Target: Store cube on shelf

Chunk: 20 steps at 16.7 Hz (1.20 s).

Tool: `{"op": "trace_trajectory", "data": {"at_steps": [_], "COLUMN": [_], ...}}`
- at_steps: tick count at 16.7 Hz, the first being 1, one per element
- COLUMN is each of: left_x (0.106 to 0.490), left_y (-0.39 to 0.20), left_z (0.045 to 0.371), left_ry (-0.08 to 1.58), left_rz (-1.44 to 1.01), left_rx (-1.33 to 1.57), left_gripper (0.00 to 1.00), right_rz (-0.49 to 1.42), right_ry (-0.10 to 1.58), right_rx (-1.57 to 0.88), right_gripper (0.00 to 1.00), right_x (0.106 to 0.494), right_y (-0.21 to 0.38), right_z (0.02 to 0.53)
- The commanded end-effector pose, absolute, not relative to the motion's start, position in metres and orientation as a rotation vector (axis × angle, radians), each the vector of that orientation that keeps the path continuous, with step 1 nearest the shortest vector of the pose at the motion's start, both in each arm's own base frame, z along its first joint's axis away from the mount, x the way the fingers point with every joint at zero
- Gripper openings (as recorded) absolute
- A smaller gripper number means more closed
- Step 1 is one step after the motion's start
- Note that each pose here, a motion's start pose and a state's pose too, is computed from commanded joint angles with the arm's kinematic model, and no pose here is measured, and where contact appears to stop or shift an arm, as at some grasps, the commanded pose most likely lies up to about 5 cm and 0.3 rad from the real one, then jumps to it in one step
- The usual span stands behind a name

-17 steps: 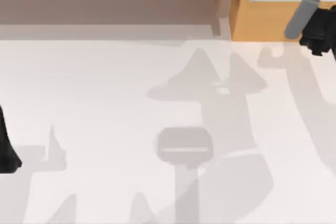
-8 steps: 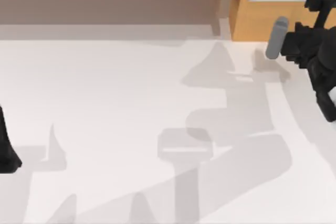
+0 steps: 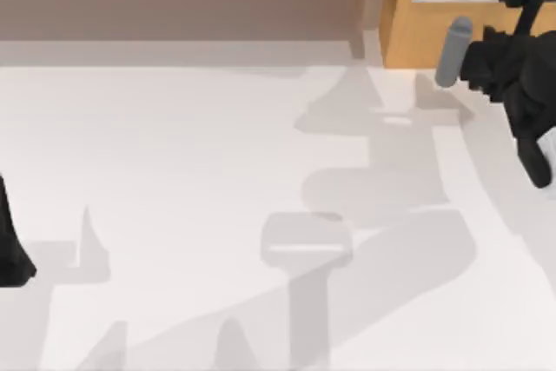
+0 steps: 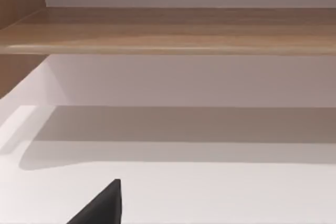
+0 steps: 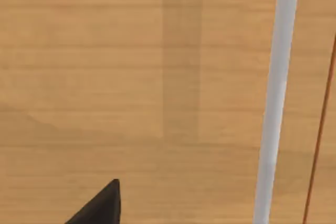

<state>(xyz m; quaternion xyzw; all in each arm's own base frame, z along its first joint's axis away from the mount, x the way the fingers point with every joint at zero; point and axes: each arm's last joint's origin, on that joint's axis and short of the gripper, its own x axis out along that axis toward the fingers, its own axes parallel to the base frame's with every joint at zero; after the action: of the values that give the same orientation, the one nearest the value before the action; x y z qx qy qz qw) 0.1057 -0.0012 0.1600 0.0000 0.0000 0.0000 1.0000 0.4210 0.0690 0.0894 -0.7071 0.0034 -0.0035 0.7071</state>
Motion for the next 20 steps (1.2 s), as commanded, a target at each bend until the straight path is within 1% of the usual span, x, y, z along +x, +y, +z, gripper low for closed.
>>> {"op": "trace_trajectory", "data": {"at_steps": [3, 6, 19, 20], "left_x": [0.1057, 0.1057, 0.1057, 0.1057], "left_y": [-0.0012, -0.0012, -0.0012, -0.0012], "left_z": [0.16, 0.16, 0.16, 0.16], "left_ry": [0.0, 0.0, 0.0, 0.0], "left_rz": [0.0, 0.0, 0.0, 0.0], "left_rx": [0.0, 0.0, 0.0, 0.0], "left_gripper": [1.0, 1.0, 1.0, 1.0], "right_rz": [-0.008, -0.008, -0.008, -0.008], "right_ry": [0.008, 0.008, 0.008, 0.008], "right_rx": [-1.571, -1.571, -1.571, -1.571], "right_gripper": [1.0, 1.0, 0.02, 0.0], "right_x": [0.4304, 0.4307, 0.4307, 0.4307], "right_y": [0.0693, 0.0693, 0.0693, 0.0693], "right_z": [0.0892, 0.0892, 0.0892, 0.0892]}}
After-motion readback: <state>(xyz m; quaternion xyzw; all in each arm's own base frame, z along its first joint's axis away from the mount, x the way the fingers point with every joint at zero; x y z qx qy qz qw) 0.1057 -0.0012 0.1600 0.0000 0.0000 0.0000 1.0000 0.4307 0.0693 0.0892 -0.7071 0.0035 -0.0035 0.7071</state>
